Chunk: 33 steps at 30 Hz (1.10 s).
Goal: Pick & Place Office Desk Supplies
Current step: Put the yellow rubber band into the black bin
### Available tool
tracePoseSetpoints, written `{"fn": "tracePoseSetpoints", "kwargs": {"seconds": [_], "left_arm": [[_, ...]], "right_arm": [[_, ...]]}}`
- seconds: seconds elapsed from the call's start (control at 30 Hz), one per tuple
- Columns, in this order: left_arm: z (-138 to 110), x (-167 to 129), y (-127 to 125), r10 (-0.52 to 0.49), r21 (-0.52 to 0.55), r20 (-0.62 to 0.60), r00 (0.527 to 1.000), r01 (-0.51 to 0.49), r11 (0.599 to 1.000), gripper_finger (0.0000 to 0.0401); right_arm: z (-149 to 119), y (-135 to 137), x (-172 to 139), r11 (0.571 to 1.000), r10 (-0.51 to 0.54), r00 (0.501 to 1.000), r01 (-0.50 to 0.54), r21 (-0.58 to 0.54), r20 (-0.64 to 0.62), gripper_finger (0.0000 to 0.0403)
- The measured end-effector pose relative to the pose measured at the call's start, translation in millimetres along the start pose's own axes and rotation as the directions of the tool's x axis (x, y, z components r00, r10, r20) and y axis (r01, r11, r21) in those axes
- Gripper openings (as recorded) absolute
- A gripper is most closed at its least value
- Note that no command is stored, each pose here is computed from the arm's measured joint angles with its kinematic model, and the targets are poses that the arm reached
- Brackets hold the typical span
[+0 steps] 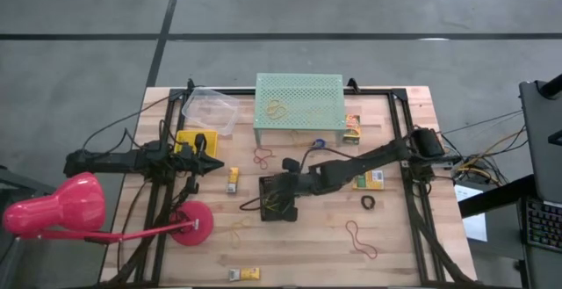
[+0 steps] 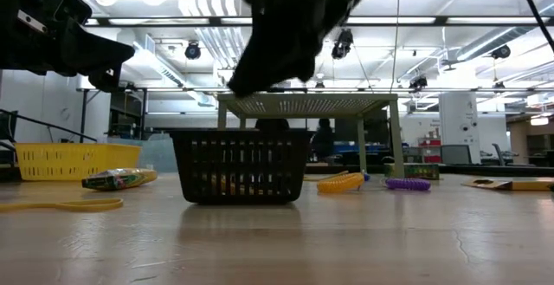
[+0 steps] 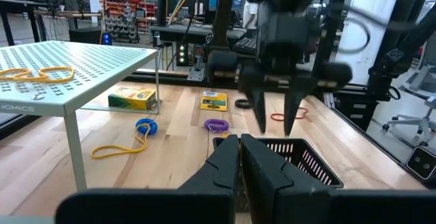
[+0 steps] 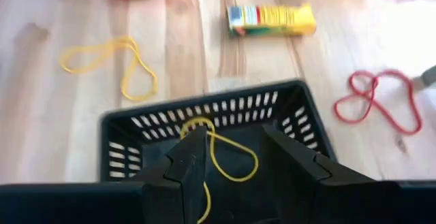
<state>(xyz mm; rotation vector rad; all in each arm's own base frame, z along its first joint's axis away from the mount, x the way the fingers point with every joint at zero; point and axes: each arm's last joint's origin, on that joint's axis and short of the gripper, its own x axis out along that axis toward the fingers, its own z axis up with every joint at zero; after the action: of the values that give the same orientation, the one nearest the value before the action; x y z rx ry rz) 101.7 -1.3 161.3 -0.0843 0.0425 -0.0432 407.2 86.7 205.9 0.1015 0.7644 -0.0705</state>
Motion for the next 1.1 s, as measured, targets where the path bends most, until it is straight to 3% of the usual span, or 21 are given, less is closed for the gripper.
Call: {"fn": "tracePoseSetpoints", "kwargs": {"seconds": [0.13,0.33,0.4,0.63,0.87,1.1], "left_arm": [[0,0,0,0.0,0.0,0.0,1.0,0.0,1.0,0.0023],[0,0,0,0.0,0.0,0.0,1.0,0.0,1.0,0.0023],[0,0,0,0.0,0.0,0.0,1.0,0.0,1.0,0.0023],[-1,1,0,0.001,-0.001,-0.016,1.0,-0.001,1.0,0.0023],[-2,1,0,0.002,-0.001,-0.02,1.0,-0.002,1.0,0.0023],[-2,1,0,0.002,-0.001,-0.02,1.0,-0.002,1.0,0.0023]], "right_arm": [[15,0,-19,0.999,0.005,0.998,-0.002,-0.054,0.067,0.0132],[51,-3,-60,0.947,-0.125,0.964,0.187,-0.263,0.235,0.0119],[62,-4,-78,0.932,-0.125,0.956,0.205,-0.298,0.267,0.0115],[77,-8,-123,0.973,-0.098,0.936,0.161,-0.163,0.338,0.0102],[62,-16,-113,0.961,-0.137,0.963,0.187,-0.205,0.233,0.009],[60,-52,-80,0.944,-0.235,0.959,0.264,-0.196,0.158,0.0079]]}}
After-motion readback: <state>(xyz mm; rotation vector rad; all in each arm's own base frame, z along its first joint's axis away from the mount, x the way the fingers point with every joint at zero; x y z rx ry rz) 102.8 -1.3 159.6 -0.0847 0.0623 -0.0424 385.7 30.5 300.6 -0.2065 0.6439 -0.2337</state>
